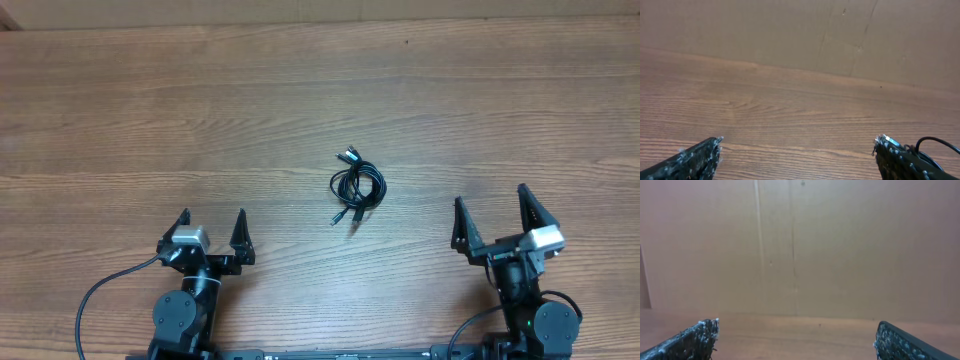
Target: Untangle cables
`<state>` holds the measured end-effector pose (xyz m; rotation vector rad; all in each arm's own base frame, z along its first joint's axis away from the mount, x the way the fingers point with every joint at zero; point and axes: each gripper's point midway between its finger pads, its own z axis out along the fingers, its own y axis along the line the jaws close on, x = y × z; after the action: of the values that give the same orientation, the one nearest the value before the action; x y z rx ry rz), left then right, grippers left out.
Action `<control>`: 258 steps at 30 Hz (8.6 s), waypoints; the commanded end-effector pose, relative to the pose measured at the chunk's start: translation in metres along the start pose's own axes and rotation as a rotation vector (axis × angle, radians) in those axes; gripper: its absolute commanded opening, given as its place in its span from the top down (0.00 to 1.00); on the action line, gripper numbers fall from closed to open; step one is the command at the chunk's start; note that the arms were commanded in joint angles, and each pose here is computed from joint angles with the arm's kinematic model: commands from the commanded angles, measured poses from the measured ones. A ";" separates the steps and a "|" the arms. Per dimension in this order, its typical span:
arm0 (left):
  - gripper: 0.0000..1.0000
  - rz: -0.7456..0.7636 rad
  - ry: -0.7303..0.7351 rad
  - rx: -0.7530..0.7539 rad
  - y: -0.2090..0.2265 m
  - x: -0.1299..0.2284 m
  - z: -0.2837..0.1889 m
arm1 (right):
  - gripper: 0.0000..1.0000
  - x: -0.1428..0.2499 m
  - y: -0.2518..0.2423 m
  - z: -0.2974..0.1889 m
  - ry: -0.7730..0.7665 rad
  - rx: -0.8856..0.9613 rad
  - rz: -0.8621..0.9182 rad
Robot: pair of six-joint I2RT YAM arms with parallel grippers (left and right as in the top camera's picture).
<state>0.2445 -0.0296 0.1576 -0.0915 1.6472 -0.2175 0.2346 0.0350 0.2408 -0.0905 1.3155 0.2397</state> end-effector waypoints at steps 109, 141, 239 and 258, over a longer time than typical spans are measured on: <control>0.00 0.012 -0.004 0.008 -0.002 0.000 0.000 | 0.55 0.219 0.077 0.102 1.316 -0.172 0.220; 0.01 0.052 -0.349 0.005 -0.011 -0.105 -0.023 | 0.49 0.230 0.073 0.138 1.240 -0.153 0.256; 0.57 0.497 1.030 -0.077 -0.127 0.050 0.168 | 0.04 0.176 -0.012 0.197 1.066 0.116 0.443; 0.96 0.271 1.280 0.215 -0.172 0.066 0.143 | 0.82 0.179 -0.012 0.191 1.093 0.151 0.489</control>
<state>0.3719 -0.2091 0.1324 0.4749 2.8119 -0.1803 0.4508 0.0844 0.0959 0.2723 2.4862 0.5392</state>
